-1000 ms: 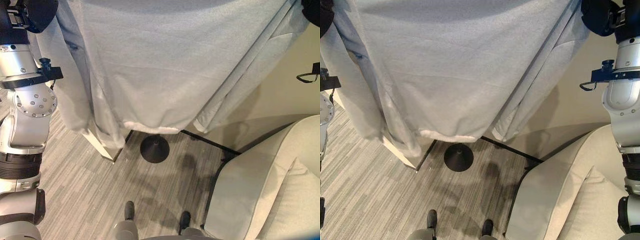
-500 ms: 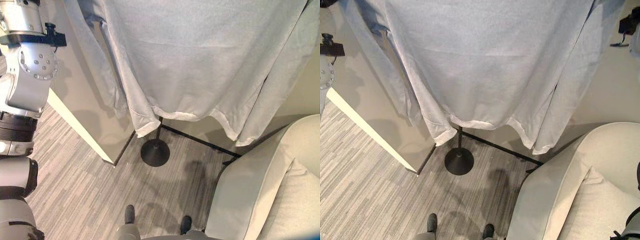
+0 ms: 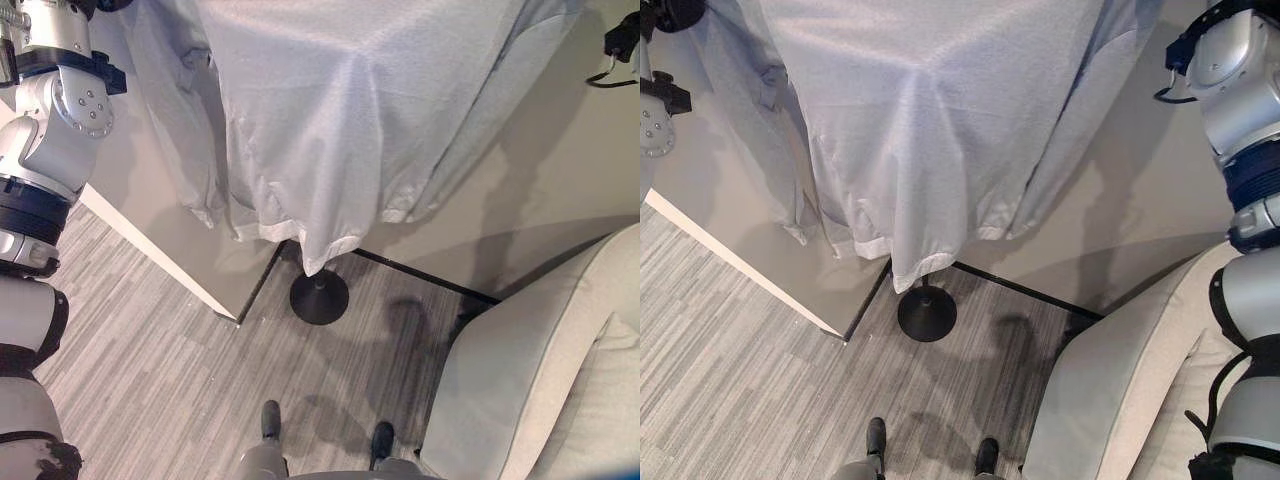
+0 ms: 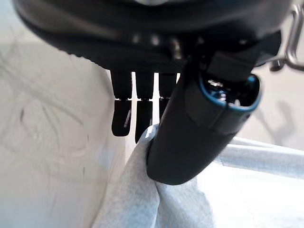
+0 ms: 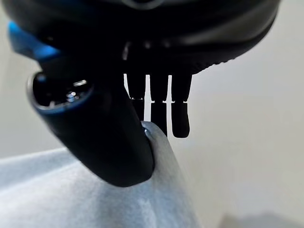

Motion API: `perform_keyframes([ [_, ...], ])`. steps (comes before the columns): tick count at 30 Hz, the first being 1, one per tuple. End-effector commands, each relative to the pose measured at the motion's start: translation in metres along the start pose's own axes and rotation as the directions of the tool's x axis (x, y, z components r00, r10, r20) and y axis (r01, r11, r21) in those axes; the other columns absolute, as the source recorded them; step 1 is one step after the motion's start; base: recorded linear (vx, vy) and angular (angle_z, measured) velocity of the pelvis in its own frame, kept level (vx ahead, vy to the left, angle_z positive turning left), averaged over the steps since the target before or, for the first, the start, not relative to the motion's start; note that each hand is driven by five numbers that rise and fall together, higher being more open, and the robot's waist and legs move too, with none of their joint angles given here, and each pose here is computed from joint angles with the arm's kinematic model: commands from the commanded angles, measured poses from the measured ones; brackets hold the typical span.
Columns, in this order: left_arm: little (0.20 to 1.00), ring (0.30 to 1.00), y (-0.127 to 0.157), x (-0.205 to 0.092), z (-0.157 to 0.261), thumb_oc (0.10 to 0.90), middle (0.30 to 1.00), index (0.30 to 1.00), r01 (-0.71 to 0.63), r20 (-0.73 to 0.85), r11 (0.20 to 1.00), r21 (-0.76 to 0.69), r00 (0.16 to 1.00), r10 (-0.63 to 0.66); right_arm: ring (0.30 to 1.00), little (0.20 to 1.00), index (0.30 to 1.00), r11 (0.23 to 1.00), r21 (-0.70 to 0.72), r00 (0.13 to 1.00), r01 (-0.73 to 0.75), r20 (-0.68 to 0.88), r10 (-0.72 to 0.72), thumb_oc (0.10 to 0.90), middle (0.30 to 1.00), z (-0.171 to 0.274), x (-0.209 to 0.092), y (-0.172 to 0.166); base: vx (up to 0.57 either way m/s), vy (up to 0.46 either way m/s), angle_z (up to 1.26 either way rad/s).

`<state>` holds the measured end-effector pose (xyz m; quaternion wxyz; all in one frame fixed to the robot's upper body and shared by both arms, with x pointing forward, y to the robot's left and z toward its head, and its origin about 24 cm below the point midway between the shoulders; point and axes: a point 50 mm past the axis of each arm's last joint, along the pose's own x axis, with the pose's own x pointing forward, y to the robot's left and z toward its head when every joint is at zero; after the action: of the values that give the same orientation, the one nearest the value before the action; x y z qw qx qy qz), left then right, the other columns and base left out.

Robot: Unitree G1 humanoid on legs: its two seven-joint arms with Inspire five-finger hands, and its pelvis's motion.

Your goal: Hang the clothes on the sofa on the clothes rack.

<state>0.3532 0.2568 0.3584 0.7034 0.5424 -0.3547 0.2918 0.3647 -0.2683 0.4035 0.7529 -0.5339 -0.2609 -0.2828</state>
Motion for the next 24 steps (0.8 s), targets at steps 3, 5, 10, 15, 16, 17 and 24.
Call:
perform_keyframes([
  [3, 0.300, 0.300, 0.050, 0.016, -0.052, 0.400, 0.300, 0.300, -0.050, -0.168, 0.975, 0.215, 0.982, 0.087, 0.300, 0.300, 0.300, 0.964, 0.098, 0.944, 0.246, -0.252, -0.215, 0.400, 0.300, -0.041, 0.009, -0.069, -0.02, -0.006, -0.06],
  [5, 0.300, 0.300, 0.042, 0.013, -0.057, 0.400, 0.300, 0.300, -0.002, -0.193, 0.972, 0.235, 0.980, 0.049, 0.300, 0.300, 0.300, 0.973, 0.093, 0.945, 0.209, -0.275, -0.177, 0.400, 0.300, -0.047, 0.006, -0.056, -0.07, 0.000, -0.13],
  [10, 0.300, 0.300, 0.032, 0.005, -0.059, 0.400, 0.300, 0.300, 0.014, -0.207, 0.973, 0.228, 0.978, 0.035, 0.300, 0.300, 0.300, 0.978, 0.168, 0.960, 0.123, -0.270, -0.074, 0.400, 0.300, -0.049, -0.007, -0.010, -0.03, 0.004, -0.03],
  [15, 0.300, 0.300, 0.023, -0.009, -0.057, 0.400, 0.300, 0.300, 0.006, -0.193, 0.984, 0.176, 0.981, 0.028, 0.300, 0.300, 0.300, 0.942, 0.332, 0.971, 0.060, -0.239, 0.023, 0.400, 0.300, -0.048, -0.032, 0.035, -0.02, 0.008, -0.01],
  [16, 0.300, 0.300, 0.019, -0.013, -0.057, 0.400, 0.300, 0.300, 0.011, -0.195, 0.988, 0.153, 0.981, 0.019, 0.300, 0.300, 0.300, 0.926, 0.376, 0.969, 0.041, -0.241, 0.055, 0.400, 0.300, -0.050, -0.041, 0.048, 0.00, 0.000, 0.00],
  [17, 0.300, 0.300, 0.015, -0.018, -0.057, 0.400, 0.300, 0.300, 0.022, -0.195, 0.990, 0.142, 0.981, 0.006, 0.300, 0.300, 0.300, 0.912, 0.410, 0.966, 0.026, -0.244, 0.082, 0.400, 0.300, -0.052, -0.050, 0.059, 0.00, 0.013, -0.04],
  [24, 0.300, 0.300, -0.039, -0.071, -0.042, 0.400, 0.300, 0.300, 0.016, -0.290, 0.969, -0.247, 0.953, -0.090, 0.900, 0.900, 0.900, 0.803, 0.591, 0.939, -0.080, -0.226, 0.260, 0.800, 0.900, -0.044, -0.105, 0.125, 0.00, 0.001, -0.01],
])
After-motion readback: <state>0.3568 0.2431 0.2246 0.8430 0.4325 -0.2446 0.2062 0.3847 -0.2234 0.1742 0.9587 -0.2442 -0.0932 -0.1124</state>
